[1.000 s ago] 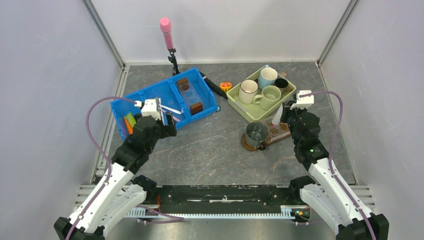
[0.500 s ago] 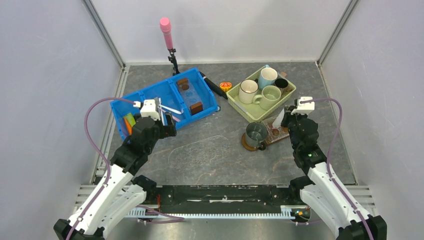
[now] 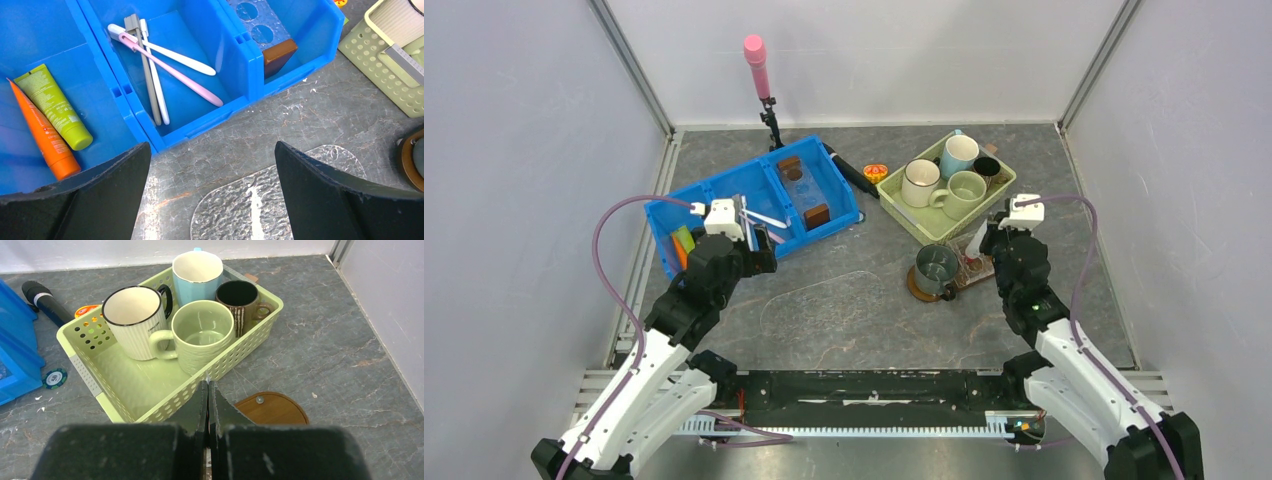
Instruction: Prepare toiletry sets of a toothbrush and toothpaste on the tray
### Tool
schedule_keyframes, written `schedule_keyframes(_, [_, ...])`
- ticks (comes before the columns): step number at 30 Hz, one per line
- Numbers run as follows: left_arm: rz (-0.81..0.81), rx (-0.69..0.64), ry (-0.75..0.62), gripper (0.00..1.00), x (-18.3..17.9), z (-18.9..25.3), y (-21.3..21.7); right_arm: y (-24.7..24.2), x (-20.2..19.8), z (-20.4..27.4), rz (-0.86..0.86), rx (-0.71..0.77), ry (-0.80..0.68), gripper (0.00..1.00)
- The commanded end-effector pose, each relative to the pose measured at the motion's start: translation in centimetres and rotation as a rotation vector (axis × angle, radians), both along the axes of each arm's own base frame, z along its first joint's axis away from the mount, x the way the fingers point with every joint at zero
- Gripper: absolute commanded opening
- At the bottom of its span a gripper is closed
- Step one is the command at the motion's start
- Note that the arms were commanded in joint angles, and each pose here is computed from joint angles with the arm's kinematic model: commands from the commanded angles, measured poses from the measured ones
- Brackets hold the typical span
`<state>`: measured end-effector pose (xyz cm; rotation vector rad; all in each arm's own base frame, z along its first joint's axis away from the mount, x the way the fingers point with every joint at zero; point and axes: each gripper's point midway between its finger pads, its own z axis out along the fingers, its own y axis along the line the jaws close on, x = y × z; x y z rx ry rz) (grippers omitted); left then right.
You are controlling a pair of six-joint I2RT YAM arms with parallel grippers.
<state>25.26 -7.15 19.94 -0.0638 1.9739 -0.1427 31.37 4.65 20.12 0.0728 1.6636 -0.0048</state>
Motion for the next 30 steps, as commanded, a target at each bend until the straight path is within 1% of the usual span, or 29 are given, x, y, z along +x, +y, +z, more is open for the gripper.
schedule_keyframes(1, [-0.005,-0.004,-0.041,1.0,0.4,0.8,-0.1,0.2,0.6,1.4,-0.032,0.032,-0.065,0.0])
schedule_keyframes(17, [0.001,0.003,-0.042,1.0,0.5,0.8,0.1,-0.1,0.5,0.6,-0.098,-0.069,-0.059,0.0])
schedule_keyframes(27, [0.007,0.008,-0.045,1.0,0.4,0.8,0.3,0.4,0.9,0.4,-0.08,-0.073,-0.056,0.0])
schedule_keyframes(30, [0.006,0.007,-0.045,1.0,0.4,0.9,0.2,0.6,1.0,-0.2,-0.08,-0.069,-0.037,0.03])
